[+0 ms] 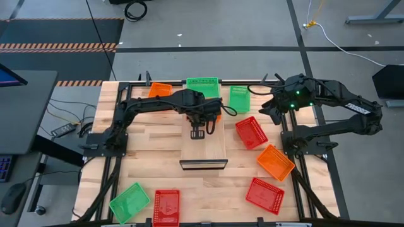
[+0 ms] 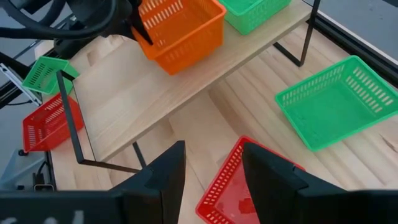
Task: Stack baskets on shelf by color
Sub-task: Put the bottom left orange bin on the shelf
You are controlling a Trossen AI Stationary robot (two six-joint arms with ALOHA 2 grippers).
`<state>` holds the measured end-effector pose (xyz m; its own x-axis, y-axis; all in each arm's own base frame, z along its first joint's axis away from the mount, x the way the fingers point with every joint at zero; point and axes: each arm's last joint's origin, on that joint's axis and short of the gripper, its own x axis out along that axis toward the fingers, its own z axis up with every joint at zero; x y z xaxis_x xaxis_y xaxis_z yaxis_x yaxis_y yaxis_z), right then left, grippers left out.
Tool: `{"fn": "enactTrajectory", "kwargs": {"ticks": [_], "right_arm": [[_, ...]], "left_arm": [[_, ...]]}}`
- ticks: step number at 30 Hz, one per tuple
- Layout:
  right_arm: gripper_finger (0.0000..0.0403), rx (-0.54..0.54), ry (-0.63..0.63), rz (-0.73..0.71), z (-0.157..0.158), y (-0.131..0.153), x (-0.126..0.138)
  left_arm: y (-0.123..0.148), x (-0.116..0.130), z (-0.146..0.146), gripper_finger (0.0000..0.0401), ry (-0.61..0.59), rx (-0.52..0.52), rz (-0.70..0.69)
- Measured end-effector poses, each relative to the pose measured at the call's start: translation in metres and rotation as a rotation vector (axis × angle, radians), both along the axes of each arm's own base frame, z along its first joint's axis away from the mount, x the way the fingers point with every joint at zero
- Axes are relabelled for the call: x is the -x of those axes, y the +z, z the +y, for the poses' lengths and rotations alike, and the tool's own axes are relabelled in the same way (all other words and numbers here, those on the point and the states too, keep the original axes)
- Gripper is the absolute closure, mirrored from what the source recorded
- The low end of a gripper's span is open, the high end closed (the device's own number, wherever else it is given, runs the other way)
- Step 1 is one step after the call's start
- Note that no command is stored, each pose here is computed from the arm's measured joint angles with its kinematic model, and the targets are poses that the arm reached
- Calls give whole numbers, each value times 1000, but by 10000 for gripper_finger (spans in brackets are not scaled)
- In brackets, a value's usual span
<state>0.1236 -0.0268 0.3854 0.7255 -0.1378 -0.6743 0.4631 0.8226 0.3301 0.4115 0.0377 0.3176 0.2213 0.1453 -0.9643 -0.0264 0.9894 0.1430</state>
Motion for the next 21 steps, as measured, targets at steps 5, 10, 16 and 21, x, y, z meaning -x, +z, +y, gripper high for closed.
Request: {"fn": "enactTrajectory", "kwargs": {"ticks": [5,10,16,21], "right_arm": [[239,0,0,0,0,0,0],[239,9,8,2,0,0,0],[239,13,13,3,0,0,0],[239,13,13,3,0,0,0]], "left_arm": [[0,0,-1,395,9,26,-4],[0,0,-1,395,8,29,-4],[0,0,-1,374,-13,24,-1],[0,0,-1,338,-2,27,-3]]}}
